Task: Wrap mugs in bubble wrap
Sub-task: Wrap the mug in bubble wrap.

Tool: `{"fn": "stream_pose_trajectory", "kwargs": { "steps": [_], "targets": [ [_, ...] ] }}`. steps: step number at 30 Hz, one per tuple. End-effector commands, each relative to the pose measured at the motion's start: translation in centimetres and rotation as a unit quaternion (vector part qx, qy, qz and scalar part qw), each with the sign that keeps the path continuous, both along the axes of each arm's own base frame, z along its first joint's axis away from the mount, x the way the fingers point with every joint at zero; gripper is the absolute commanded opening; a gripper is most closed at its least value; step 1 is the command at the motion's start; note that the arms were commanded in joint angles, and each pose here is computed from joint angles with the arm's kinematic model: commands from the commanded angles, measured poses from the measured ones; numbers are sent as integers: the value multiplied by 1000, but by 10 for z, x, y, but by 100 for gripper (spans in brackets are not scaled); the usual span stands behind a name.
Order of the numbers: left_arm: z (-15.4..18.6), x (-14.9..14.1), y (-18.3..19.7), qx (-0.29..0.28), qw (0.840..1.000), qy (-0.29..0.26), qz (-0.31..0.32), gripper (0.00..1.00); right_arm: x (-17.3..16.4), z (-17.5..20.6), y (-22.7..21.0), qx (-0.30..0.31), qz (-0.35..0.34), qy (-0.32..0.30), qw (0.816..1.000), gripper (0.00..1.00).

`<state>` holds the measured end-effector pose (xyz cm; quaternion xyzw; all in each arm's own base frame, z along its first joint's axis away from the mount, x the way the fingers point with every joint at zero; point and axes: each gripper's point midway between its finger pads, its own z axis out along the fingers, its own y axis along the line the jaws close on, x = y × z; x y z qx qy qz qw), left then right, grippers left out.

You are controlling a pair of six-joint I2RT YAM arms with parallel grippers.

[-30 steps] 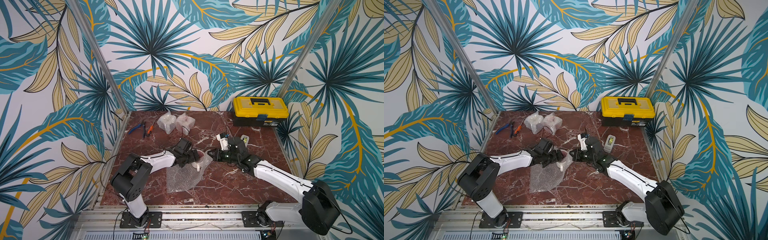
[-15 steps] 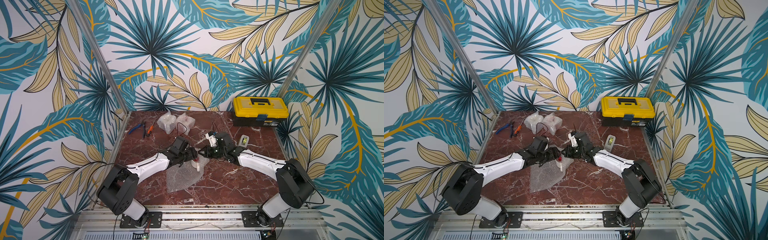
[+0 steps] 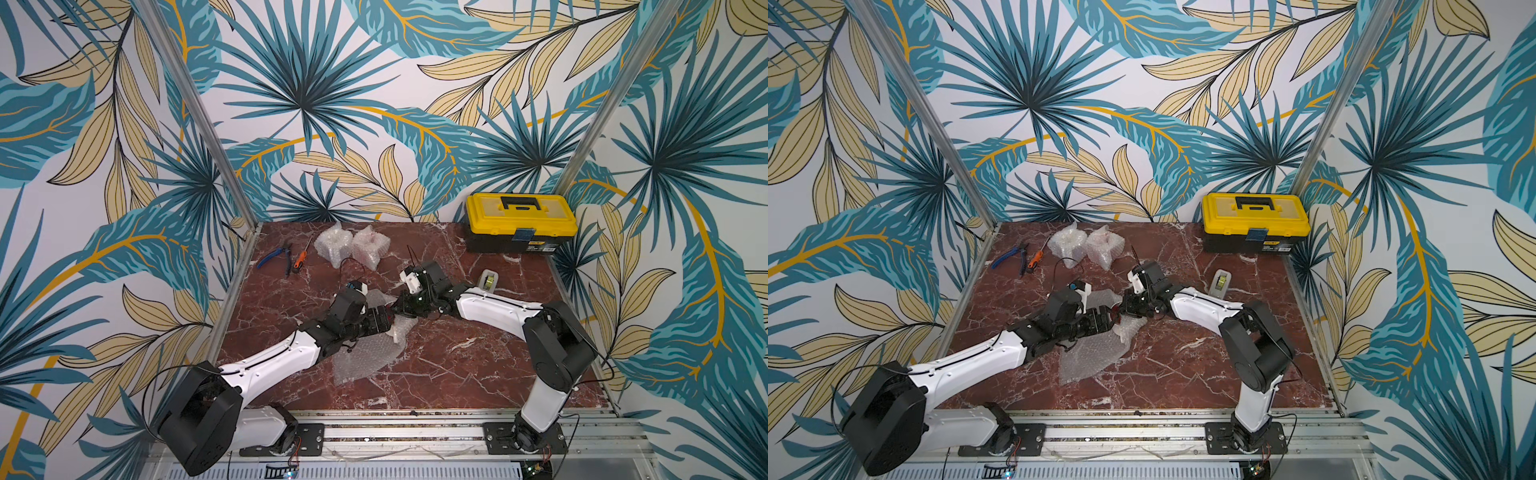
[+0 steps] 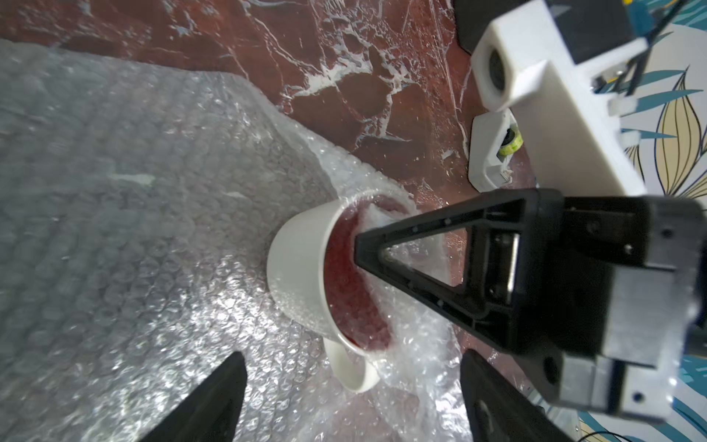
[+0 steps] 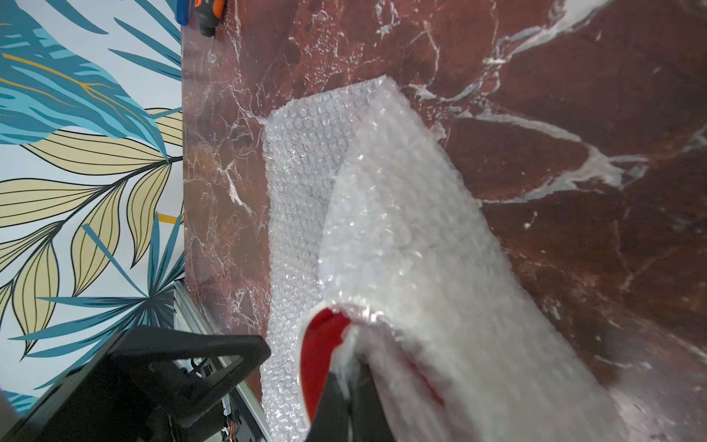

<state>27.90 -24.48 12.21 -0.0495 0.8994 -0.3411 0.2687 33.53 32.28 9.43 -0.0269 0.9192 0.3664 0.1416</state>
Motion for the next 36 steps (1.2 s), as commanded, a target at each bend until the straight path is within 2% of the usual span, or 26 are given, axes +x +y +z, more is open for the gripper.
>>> {"fn": "stream_pose_trajectory", "kwargs": {
  "steps": [1,13,19,25,28,31,36],
  "targets": [
    [-2,-6,-13,-16,999,-15,-37,89,-7,-8,1,-11,7,19,1000,0],
    [-26,-3,-16,8,999,5,-36,88,-6,-1,7,1,13,21,1000,0],
    [-49,-1,-4,34,999,33,0,88,-3,10,11,7,20,14,1000,1],
    [-55,-1,7,45,998,41,29,86,-5,31,-2,-19,28,-24,999,14],
    [-55,-1,9,45,998,40,32,85,-7,37,-20,-59,22,-54,997,24],
    [-56,-1,9,46,998,40,31,82,-7,37,-43,-112,5,-81,990,29],
    [-55,-2,8,44,998,41,29,79,-10,27,-71,-183,-7,-86,979,43]
  ]
}}
